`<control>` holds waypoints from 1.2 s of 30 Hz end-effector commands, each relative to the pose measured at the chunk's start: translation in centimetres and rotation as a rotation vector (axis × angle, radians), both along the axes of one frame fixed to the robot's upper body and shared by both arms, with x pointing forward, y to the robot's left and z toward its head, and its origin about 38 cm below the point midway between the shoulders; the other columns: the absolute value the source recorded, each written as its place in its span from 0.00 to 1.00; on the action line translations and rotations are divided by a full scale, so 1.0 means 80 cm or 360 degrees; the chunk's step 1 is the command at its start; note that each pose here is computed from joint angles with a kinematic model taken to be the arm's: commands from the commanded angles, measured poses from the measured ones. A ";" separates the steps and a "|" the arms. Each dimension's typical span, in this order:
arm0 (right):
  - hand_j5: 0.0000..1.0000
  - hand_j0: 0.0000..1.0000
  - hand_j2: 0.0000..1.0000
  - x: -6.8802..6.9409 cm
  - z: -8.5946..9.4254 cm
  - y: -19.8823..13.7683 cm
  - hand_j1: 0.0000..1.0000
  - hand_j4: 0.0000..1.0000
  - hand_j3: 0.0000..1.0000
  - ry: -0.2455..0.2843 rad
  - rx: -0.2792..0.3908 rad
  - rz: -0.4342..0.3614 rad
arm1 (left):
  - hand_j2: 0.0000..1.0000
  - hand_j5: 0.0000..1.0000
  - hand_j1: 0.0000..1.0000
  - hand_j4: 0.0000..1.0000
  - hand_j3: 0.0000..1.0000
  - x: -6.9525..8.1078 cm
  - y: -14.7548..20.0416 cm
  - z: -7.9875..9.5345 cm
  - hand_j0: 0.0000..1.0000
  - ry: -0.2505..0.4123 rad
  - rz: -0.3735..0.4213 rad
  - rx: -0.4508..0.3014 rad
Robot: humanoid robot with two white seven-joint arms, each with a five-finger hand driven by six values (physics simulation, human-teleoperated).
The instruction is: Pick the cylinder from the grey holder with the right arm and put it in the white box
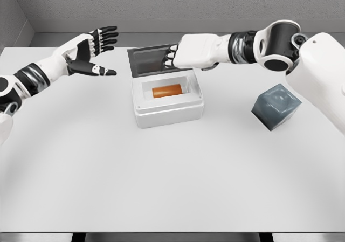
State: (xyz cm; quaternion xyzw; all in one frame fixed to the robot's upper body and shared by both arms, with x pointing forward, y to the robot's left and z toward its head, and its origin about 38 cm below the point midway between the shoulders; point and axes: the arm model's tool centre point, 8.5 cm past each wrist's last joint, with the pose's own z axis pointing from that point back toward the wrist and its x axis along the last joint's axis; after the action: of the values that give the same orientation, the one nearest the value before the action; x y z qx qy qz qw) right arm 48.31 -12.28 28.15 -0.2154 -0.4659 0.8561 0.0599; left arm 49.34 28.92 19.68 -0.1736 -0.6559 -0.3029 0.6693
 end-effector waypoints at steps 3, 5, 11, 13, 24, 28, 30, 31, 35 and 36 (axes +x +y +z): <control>0.99 0.99 0.99 -0.042 0.025 -0.032 0.99 0.99 0.99 -0.0126 -0.0035 0.0079 | 1.00 1.00 1.00 1.00 1.00 0.001 -0.018 -0.003 1.00 0.0003 -0.0031 -0.0042; 0.99 0.99 0.99 -0.061 0.053 -0.070 0.99 0.99 0.99 -0.0201 0.0032 0.0037 | 1.00 1.00 1.00 1.00 1.00 0.003 -0.024 -0.002 1.00 -0.0002 -0.0042 -0.0054; 0.99 0.99 0.99 -0.105 0.101 -0.198 0.99 0.99 0.99 -0.0130 0.0444 -0.0195 | 1.00 1.00 1.00 1.00 1.00 0.005 -0.045 -0.004 1.00 -0.0001 -0.0076 -0.0096; 1.00 1.00 1.00 -0.120 0.096 -0.222 1.00 1.00 1.00 0.0020 0.0677 -0.0212 | 1.00 1.00 1.00 1.00 1.00 0.005 -0.050 -0.004 1.00 -0.0002 -0.0086 -0.0104; 1.00 1.00 1.00 -0.158 -0.012 -0.271 1.00 1.00 1.00 0.0350 0.1403 -0.0435 | 1.00 1.00 1.00 1.00 1.00 -0.001 -0.057 -0.011 1.00 0.0010 -0.0121 -0.0116; 1.00 1.00 1.00 -0.160 -0.017 -0.271 1.00 1.00 1.00 0.0365 0.1407 -0.0445 | 1.00 1.00 1.00 1.00 1.00 -0.003 -0.055 -0.012 1.00 0.0011 -0.0121 -0.0114; 1.00 1.00 1.00 -0.161 -0.021 -0.271 1.00 1.00 1.00 0.0375 0.1413 -0.0448 | 1.00 1.00 1.00 1.00 1.00 -0.003 -0.053 -0.012 1.00 0.0010 -0.0118 -0.0116; 1.00 1.00 1.00 -0.161 -0.022 -0.270 1.00 1.00 1.00 0.0379 0.1419 -0.0448 | 1.00 1.00 1.00 1.00 1.00 -0.004 -0.054 -0.013 1.00 0.0009 -0.0121 -0.0117; 1.00 1.00 1.00 -0.162 -0.025 -0.268 1.00 1.00 1.00 0.0386 0.1430 -0.0447 | 1.00 1.00 1.00 1.00 1.00 -0.011 -0.054 -0.011 1.00 -0.0005 -0.0142 -0.0112; 1.00 1.00 1.00 -0.162 -0.025 -0.268 1.00 1.00 1.00 0.0388 0.1430 -0.0449 | 1.00 1.00 1.00 1.00 1.00 -0.014 -0.054 -0.013 1.00 0.0003 -0.0154 -0.0109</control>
State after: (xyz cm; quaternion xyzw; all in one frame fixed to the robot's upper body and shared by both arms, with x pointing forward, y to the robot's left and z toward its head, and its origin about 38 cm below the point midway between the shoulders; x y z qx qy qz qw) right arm 35.37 -33.74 26.14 -0.1297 -0.7428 0.5765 0.3148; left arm 48.33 24.64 18.07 -0.2260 -0.6530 -0.3089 0.6536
